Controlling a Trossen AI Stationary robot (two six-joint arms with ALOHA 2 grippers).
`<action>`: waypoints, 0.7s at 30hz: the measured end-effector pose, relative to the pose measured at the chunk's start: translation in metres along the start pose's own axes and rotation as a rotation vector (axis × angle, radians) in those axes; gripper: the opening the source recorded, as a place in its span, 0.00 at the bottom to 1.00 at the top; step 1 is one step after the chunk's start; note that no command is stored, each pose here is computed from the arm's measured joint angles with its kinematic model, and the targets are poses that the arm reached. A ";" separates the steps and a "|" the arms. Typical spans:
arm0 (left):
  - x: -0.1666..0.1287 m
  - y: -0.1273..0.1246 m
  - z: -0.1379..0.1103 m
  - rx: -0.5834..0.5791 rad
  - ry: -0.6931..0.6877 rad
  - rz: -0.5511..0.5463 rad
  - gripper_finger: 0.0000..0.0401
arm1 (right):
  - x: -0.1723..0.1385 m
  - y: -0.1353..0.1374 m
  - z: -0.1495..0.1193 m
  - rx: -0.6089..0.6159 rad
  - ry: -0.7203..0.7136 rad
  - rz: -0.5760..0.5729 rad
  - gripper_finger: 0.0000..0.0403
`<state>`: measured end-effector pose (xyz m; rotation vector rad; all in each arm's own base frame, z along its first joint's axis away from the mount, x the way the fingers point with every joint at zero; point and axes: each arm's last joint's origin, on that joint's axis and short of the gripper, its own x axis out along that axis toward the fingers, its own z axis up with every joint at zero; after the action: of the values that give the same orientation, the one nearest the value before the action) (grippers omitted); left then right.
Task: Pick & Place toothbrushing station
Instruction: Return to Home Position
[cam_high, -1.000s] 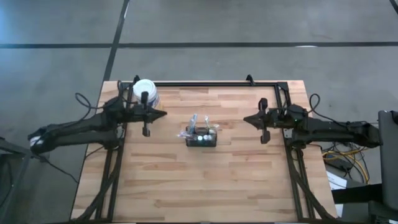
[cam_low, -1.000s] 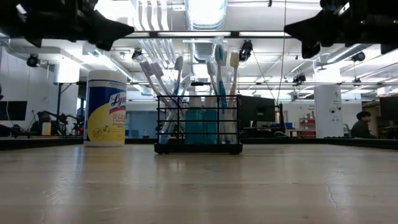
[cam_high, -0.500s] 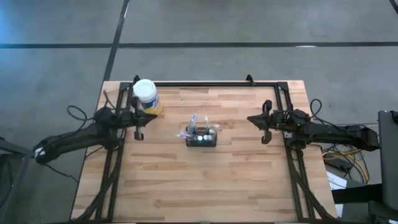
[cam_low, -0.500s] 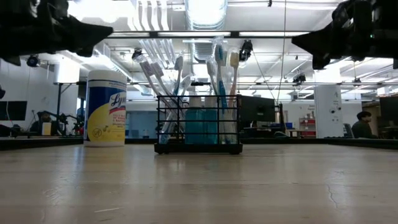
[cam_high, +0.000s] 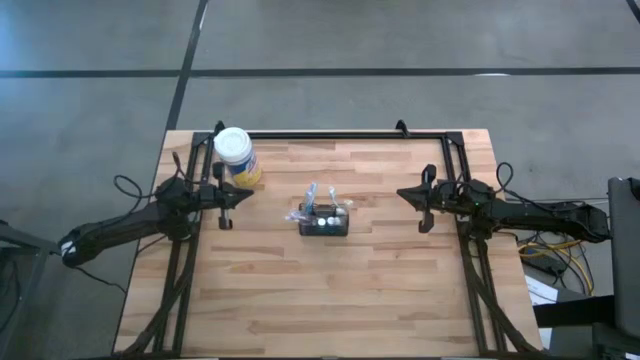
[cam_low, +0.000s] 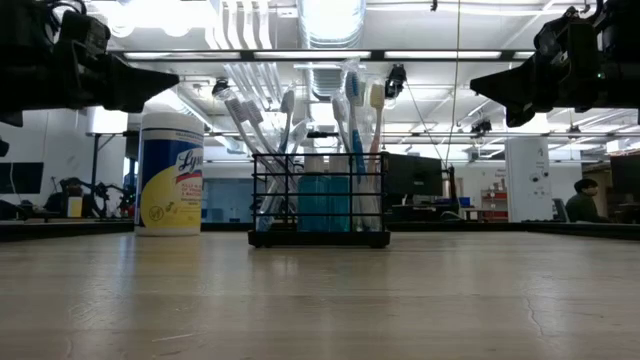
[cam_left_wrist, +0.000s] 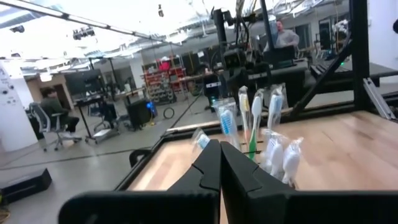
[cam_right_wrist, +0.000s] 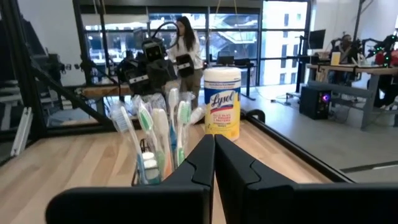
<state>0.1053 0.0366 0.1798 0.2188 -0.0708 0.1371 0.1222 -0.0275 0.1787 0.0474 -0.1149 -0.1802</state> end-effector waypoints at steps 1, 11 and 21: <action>-0.001 0.000 -0.001 0.004 -0.003 0.000 0.00 | 0.000 0.000 -0.001 -0.008 0.006 -0.001 0.02; -0.013 -0.002 -0.005 -0.005 0.025 0.023 0.00 | -0.003 0.000 0.000 0.015 0.005 -0.006 0.02; -0.016 -0.003 -0.006 -0.033 0.029 0.016 0.00 | -0.007 0.000 -0.002 0.035 0.032 0.002 0.02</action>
<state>0.0904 0.0329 0.1716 0.1835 -0.0455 0.1547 0.1156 -0.0257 0.1762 0.0845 -0.0861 -0.1749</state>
